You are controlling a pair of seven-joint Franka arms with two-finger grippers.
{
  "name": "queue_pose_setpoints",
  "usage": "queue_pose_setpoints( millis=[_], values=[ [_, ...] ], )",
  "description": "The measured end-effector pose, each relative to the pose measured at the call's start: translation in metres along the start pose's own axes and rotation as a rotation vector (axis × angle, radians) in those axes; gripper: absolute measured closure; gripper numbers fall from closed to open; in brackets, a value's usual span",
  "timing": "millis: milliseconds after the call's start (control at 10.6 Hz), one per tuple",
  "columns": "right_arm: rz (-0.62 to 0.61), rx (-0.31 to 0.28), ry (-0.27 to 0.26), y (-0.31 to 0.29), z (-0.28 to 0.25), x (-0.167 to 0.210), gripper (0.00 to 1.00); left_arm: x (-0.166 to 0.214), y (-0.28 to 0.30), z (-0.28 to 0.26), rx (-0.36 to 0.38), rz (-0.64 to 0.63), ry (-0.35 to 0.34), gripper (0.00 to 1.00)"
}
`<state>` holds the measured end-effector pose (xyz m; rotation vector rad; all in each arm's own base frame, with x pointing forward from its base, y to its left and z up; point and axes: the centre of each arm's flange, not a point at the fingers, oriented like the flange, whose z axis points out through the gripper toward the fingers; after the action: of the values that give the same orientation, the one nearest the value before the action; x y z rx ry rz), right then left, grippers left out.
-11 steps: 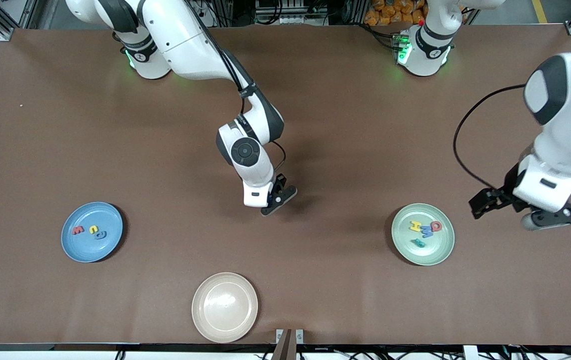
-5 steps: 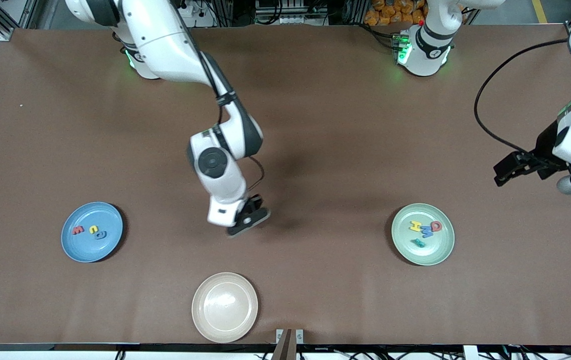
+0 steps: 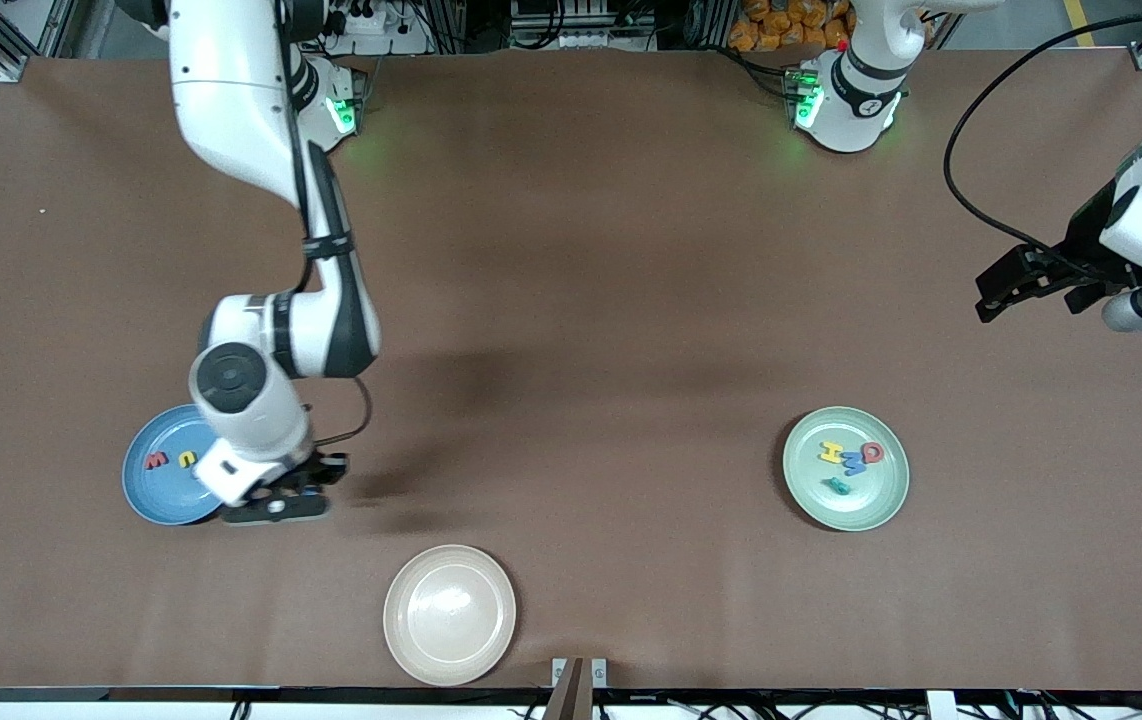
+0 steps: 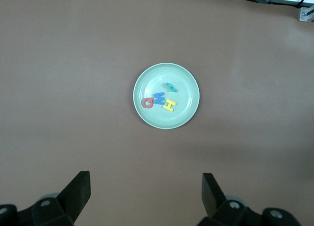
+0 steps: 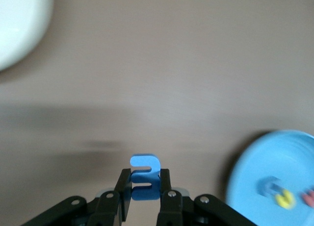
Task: Sort upper and lower case letters into plates
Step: 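Carry the blue m to the blue plate while the left arm retracts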
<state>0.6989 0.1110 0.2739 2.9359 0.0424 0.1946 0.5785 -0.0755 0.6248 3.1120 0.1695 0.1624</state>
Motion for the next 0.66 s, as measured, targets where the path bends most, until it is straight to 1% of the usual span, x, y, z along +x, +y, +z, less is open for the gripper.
queue_pose_setpoints(
  millis=[94, 282, 376, 470, 658],
  values=[
    [0.063, -0.014, -0.026, 0.044, 0.018, -0.002, 0.73, -0.002, -0.002, -0.002, -0.001, 0.006, -0.004, 0.00],
    [0.170, -0.033, -0.052, 0.123, 0.042, -0.006, 0.73, -0.006, -0.005, -0.007, 0.001, 0.017, -0.014, 0.00],
    [0.199, -0.036, -0.063, 0.145, 0.048, -0.010, 0.73, -0.009, -0.007, -0.010, 0.003, 0.020, -0.021, 0.00],
    [0.211, -0.038, -0.073, 0.152, 0.052, -0.013, 0.72, -0.013, -0.007, -0.014, 0.005, 0.040, -0.027, 0.00],
    [0.217, -0.037, -0.093, 0.152, 0.059, -0.019, 0.48, -0.021, -0.004, -0.021, 0.008, 0.084, -0.041, 0.00]
  ],
)
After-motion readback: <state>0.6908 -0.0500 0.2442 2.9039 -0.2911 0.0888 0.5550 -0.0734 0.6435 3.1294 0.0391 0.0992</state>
